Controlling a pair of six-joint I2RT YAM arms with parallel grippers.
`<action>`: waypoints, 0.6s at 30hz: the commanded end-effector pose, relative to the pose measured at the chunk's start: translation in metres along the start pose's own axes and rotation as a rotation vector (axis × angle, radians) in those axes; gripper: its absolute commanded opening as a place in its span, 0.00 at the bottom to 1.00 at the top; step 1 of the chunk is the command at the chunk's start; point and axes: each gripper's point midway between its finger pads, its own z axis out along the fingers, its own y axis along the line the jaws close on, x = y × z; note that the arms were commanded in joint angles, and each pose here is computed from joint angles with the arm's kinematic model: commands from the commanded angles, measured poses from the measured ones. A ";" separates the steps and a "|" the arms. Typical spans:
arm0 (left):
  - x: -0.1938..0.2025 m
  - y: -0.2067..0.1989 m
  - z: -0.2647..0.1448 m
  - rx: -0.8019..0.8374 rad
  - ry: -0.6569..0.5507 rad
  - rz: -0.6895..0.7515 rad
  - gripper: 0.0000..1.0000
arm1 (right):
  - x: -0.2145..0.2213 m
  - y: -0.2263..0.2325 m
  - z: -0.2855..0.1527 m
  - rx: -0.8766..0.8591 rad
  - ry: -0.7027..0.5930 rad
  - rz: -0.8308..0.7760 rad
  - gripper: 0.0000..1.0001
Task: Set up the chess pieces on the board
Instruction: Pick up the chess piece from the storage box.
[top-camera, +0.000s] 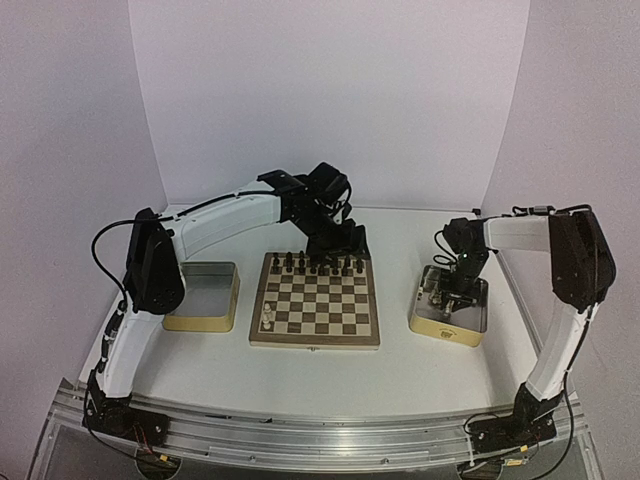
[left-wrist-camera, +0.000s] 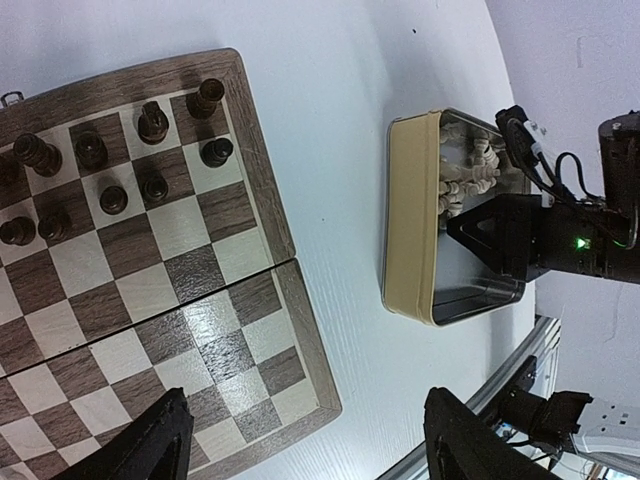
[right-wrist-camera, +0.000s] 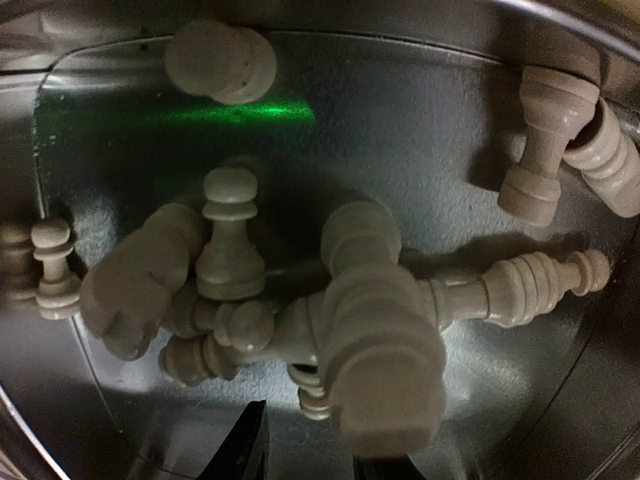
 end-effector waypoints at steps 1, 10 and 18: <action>-0.020 -0.021 -0.023 0.063 -0.073 0.016 0.79 | -0.006 -0.004 0.009 0.032 -0.022 -0.018 0.26; -0.022 -0.021 -0.022 0.077 -0.071 0.015 0.79 | -0.004 -0.004 -0.005 0.010 -0.050 -0.013 0.09; -0.024 -0.020 -0.019 0.112 -0.050 0.010 0.79 | 0.006 0.003 -0.035 -0.062 -0.063 -0.022 0.06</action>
